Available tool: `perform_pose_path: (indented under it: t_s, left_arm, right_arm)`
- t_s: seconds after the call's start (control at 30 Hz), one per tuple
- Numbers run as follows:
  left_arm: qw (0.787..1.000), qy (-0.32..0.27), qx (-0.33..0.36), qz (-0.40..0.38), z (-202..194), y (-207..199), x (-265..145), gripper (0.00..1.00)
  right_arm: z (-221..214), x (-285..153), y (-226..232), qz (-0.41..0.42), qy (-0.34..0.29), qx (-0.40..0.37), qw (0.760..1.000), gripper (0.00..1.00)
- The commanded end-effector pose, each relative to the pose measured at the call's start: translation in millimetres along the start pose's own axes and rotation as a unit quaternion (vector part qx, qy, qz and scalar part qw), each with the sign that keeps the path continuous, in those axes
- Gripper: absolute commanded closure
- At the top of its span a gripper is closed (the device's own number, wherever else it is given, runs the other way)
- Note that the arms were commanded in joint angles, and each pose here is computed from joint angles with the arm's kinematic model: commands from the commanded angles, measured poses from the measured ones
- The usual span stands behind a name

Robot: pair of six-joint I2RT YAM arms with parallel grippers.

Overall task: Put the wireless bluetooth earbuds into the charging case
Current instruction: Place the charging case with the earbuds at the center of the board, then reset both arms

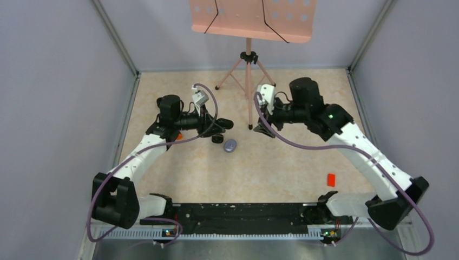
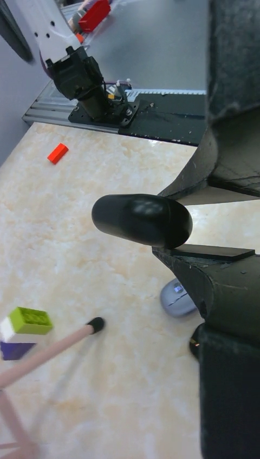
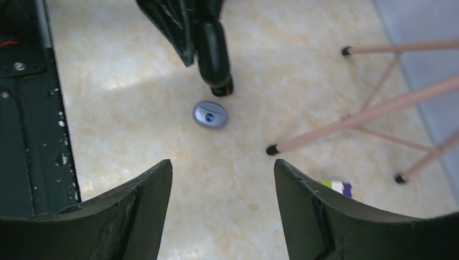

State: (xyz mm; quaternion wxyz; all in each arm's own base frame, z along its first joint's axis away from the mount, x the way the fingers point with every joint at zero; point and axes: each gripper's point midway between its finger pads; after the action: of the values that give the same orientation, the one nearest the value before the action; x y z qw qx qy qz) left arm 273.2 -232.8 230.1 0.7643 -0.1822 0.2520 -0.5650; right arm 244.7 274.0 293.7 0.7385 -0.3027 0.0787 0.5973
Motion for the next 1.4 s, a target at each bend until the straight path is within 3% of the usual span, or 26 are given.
perform_pose_path:
  t_s: [0.0, 0.13, 0.23, 0.37, 0.47, 0.57, 0.7, 0.8, 0.87, 0.93, 1.03, 1.1, 1.17, 1.27, 1.37]
  left_arm:
    - [0.993, 0.023, -0.088, 0.075, -28.7, 19.5, -16.1, 0.99]
    - [0.958, 0.071, -0.225, 0.164, -74.1, 40.7, -42.9, 0.95]
    - [0.913, 0.118, -0.333, 0.205, -112.9, 54.8, -58.2, 0.96]
    - [0.877, 0.129, -0.397, 0.237, -132.8, 84.2, -58.8, 0.94]
    - [0.855, 0.150, -0.428, 0.251, -149.0, 94.4, -60.0, 0.92]
    - [0.840, 0.154, -0.443, 0.272, -158.1, 102.0, -61.8, 0.82]
    - [0.822, 0.161, -0.451, 0.309, -172.5, 113.6, -67.6, 0.57]
    - [0.820, 0.166, -0.441, 0.326, -168.5, 116.2, -73.0, 0.34]
    - [0.821, 0.159, -0.427, 0.343, -158.8, 116.5, -81.0, 0.03]
    - [0.822, 0.148, -0.405, 0.371, -142.7, 114.3, -95.1, 0.01]
    - [0.837, 0.093, -0.326, 0.429, -96.8, 113.3, -120.6, 0.01]
    - [0.845, 0.006, -0.247, 0.475, -47.6, 114.3, -142.1, 0.01]
    - [0.853, -0.100, -0.152, 0.489, 10.2, 102.4, -159.6, 0.01]
    - [0.853, -0.234, 0.000, 0.467, 75.3, 74.0, -175.7, 0.01]
    - [0.857, -0.222, 0.039, 0.464, 86.8, 73.4, -174.9, 0.01]
  right_arm:
    - [-28.9, -35.2, -29.5, -0.121, 0.056, 0.037, 0.990, 0.30]
    - [-82.8, -32.2, -4.8, -0.085, 0.129, 0.161, 0.975, 0.29]
    - [-110.1, -29.3, 8.2, -0.077, 0.143, 0.230, 0.960, 0.28]
    - [-130.2, -25.9, 17.2, -0.087, 0.142, 0.289, 0.943, 0.28]
    - [-130.0, -24.7, 19.1, -0.078, 0.139, 0.283, 0.946, 0.28]
    - [-133.3, -26.1, 8.8, -0.094, 0.150, 0.264, 0.948, 0.28]
    - [-146.6, -27.7, -4.4, -0.129, 0.160, 0.287, 0.936, 0.27]
    - [-153.3, -28.7, -14.4, -0.154, 0.168, 0.310, 0.923, 0.26]
    - [-155.3, -37.1, -31.6, -0.203, 0.176, 0.318, 0.909, 0.26]
    - [-148.7, -55.5, -51.1, -0.256, 0.165, 0.327, 0.895, 0.26]
    - [-152.1, -97.3, -77.6, -0.384, 0.162, 0.359, 0.835, 0.19]
    - [-163.3, -123.1, -83.3, -0.459, 0.179, 0.374, 0.786, 0.10]
    - [-171.3, -141.4, -86.5, -0.505, 0.195, 0.372, 0.754, 0.08]
    - [-173.7, -154.8, -89.7, -0.533, 0.206, 0.359, 0.738, 0.08]
    - [-166.7, -159.2, -95.1, -0.538, 0.202, 0.353, 0.738, 0.08]
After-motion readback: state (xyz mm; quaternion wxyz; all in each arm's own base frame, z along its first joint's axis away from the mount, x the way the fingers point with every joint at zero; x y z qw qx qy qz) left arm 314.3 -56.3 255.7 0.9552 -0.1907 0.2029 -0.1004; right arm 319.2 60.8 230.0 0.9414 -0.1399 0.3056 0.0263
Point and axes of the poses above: each gripper's point midway between its finger pads, its own x axis out along the fingers, its own y axis along the line the jaws close on, z = x × y, and after that the axes turned 13 degrees about -x, right-handed
